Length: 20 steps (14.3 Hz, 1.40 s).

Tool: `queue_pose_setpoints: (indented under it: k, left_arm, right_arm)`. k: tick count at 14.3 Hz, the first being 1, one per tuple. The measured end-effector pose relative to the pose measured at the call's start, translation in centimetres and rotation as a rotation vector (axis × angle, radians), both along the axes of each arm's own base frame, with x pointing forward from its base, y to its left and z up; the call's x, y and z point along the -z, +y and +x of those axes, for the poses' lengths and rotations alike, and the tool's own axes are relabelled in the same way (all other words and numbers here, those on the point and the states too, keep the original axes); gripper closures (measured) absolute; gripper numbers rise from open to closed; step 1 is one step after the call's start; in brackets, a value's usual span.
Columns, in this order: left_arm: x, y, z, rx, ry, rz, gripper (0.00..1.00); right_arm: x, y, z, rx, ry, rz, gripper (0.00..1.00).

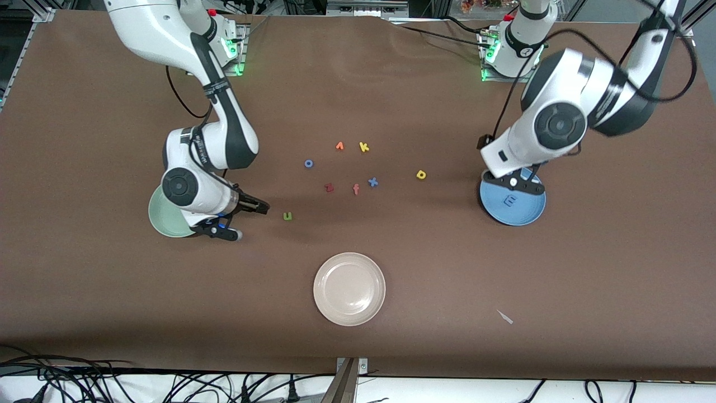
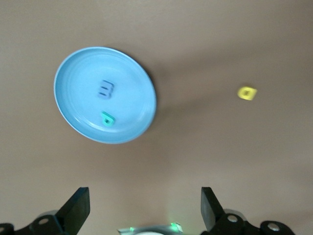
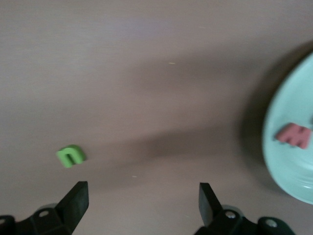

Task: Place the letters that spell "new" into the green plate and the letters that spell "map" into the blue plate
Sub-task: 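Place the b on the blue plate and w on the green plate, then reach the yellow a and green n with the left and right grippers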

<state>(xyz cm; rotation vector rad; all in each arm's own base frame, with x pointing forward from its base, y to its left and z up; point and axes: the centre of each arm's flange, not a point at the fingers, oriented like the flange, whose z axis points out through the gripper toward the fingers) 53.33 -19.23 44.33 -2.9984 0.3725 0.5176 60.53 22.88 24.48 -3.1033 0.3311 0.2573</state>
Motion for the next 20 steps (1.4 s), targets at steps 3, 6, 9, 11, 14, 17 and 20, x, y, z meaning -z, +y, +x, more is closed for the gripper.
queue_pose_setpoints:
  k: [3,6,9,11,14,17,20]
  left_arm:
    - [-6.8,0.9,0.9,-0.032,-0.056,-0.02,0.0]
    - [-8.2,3.0,2.5,-0.073,-0.069,-0.034,0.0]
    - [-6.9,3.8,4.5,-0.089,-0.051,-0.059,0.0]
    - [-6.6,4.0,5.5,-0.094,-0.05,-0.076,0.0]
    - [-6.8,3.7,5.8,-0.158,-0.058,-0.066,0.0]
    - [-6.5,0.7,4.9,-0.333,-0.061,-0.003,0.0]
    - [-5.0,-3.3,3.9,-0.485,-0.057,0.065,0.0]
  right_arm:
    - [0.4,2.8,-0.7,-0.042,-0.026,0.015,0.0]
    - [1.0,4.4,-1.0,-0.092,-0.056,0.035,0.0]
    - [2.0,4.7,-1.1,-0.176,-0.06,0.042,0.0]
    - [2.6,5.3,-1.4,-0.213,-0.062,0.044,0.0]
    - [3.7,6.3,-1.5,-0.22,-0.088,0.041,0.0]
    - [4.9,6.7,-1.1,-0.186,-0.091,0.03,0.0]
    - [5.5,6.9,-0.9,-0.178,-0.089,0.025,0.01]
